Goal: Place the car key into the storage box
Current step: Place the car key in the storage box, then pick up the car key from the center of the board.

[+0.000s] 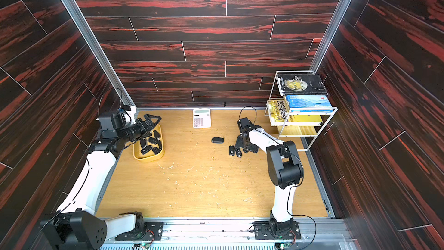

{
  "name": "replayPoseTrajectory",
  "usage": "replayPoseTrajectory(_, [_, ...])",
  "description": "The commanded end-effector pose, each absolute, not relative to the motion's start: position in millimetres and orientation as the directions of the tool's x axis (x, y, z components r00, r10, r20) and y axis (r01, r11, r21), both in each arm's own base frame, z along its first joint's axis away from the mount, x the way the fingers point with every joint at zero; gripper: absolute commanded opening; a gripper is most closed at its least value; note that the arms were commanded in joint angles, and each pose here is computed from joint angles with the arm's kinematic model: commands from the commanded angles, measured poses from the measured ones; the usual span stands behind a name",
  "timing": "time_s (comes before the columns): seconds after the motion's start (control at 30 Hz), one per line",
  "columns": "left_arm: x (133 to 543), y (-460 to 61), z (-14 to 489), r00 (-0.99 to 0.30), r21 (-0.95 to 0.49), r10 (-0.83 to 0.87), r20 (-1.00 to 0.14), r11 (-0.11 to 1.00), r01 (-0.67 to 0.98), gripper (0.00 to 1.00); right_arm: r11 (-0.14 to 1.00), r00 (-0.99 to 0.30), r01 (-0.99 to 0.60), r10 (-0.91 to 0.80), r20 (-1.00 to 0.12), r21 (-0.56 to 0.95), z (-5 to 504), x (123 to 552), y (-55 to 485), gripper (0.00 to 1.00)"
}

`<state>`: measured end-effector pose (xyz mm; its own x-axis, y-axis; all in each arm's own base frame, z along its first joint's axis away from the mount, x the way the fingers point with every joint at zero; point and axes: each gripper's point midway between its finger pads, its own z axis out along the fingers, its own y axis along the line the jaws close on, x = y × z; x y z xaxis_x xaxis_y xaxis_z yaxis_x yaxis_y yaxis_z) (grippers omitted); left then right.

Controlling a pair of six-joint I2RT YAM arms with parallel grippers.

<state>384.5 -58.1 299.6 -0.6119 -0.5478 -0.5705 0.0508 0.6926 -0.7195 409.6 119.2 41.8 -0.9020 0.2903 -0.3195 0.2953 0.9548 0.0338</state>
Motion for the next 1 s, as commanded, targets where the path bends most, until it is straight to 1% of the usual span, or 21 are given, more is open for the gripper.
replayPoseTrajectory(0.0, [380, -63, 305, -0.603, -0.712, -0.533, -0.593, 0.697, 0.084, 1.00, 0.932, -0.890, 0.361, 0.349, -0.293, 0.012, 36, 408, 114, 0.80])
replayPoseTrajectory(0.1, [380, -66, 306, -0.605, -0.713, -0.531, -0.593, 0.695, 0.090, 1.00, 0.917, -0.881, 0.399, 0.378, -0.283, -0.019, 29, 406, 108, 0.79])
replayPoseTrajectory(0.13, [380, -66, 307, -0.606, -0.713, -0.529, -0.594, 0.695, 0.092, 1.00, 0.911, -0.877, 0.411, 0.386, -0.287, -0.029, 28, 406, 105, 0.77])
replayPoseTrajectory(0.27, [380, -69, 306, -0.610, -0.709, -0.518, -0.599, 0.697, 0.105, 1.00, 0.905, -0.872, 0.425, 0.406, -0.272, -0.011, 19, 406, 103, 0.70])
replayPoseTrajectory(0.4, [381, -72, 303, -0.618, -0.716, -0.514, -0.595, 0.688, 0.117, 1.00, 0.898, -0.863, 0.440, 0.420, -0.280, -0.012, 14, 406, 97, 0.67])
replayPoseTrajectory(0.47, [382, -71, 301, -0.614, -0.712, -0.518, -0.596, 0.694, 0.106, 1.00, 0.897, -0.864, 0.443, 0.427, -0.267, 0.000, 9, 406, 97, 0.65])
replayPoseTrajectory(0.6, [383, -71, 299, -0.617, -0.714, -0.518, -0.593, 0.692, 0.104, 1.00, 0.894, -0.868, 0.448, 0.440, -0.232, 0.021, -2, 401, 100, 0.64])
replayPoseTrajectory(0.83, [382, -71, 298, -0.618, -0.712, -0.516, -0.594, 0.695, 0.104, 1.00, 0.897, -0.869, 0.440, 0.434, -0.239, 0.029, -7, 406, 101, 0.61])
replayPoseTrajectory(0.9, [382, -71, 295, -0.620, -0.710, -0.515, -0.592, 0.697, 0.098, 1.00, 0.900, -0.873, 0.436, 0.431, -0.230, 0.033, -10, 408, 103, 0.56])
replayPoseTrajectory(0.97, [382, -71, 293, -0.622, -0.709, -0.513, -0.591, 0.699, 0.097, 1.00, 0.901, -0.874, 0.432, 0.430, -0.226, 0.040, -11, 410, 105, 0.54])
